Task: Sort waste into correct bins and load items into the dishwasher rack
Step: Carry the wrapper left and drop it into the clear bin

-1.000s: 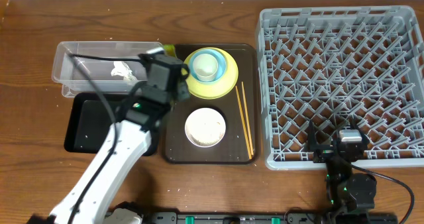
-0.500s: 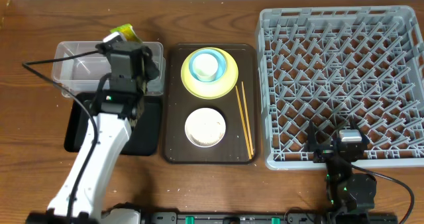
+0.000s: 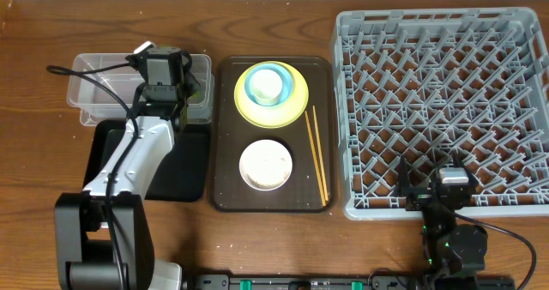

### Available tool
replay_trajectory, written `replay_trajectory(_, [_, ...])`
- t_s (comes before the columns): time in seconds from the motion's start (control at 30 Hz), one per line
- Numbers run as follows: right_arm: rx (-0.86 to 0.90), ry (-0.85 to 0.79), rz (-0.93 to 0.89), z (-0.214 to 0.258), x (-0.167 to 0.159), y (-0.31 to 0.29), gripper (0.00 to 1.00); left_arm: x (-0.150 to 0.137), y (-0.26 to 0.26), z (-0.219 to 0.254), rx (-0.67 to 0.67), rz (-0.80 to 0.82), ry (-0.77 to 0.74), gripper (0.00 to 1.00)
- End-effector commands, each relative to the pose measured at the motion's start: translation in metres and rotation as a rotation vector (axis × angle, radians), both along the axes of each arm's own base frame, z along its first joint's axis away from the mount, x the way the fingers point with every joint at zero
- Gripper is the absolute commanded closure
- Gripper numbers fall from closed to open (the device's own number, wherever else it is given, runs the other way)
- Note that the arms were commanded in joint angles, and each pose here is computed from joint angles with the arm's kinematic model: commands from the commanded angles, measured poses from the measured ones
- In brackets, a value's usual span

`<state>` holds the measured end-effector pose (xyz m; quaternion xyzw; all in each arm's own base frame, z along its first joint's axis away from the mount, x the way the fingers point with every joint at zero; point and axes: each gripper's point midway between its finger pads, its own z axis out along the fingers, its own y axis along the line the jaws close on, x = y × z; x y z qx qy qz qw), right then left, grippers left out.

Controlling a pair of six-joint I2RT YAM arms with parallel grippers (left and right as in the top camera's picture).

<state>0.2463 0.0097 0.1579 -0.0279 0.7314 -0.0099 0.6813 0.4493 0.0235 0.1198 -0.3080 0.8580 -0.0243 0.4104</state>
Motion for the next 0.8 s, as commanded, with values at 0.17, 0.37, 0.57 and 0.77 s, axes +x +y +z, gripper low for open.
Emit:
replay_trajectory(0.17, [-0.011, -0.001, -0.005, 0.0, 0.0, -0.002, 0.01, -0.002, 0.001, 0.02, 0.007, -0.005, -0.041, 0.54])
replay_trajectory(0.37, [-0.011, -0.001, -0.005, 0.0, 0.0, -0.002, 0.01, -0.025, -0.035, 0.061, -0.117, -0.159, -0.079, 0.54])
replay_trajectory(0.57, [-0.012, -0.001, -0.005, 0.0, 0.0, -0.002, 0.01, -0.072, -0.076, 0.091, -0.175, -0.296, -0.054, 0.56])
replay_trajectory(0.77, [-0.011, -0.001, -0.005, 0.0, 0.0, -0.002, 0.01, -0.11, -0.119, 0.103, -0.175, -0.432, -0.028, 0.61])
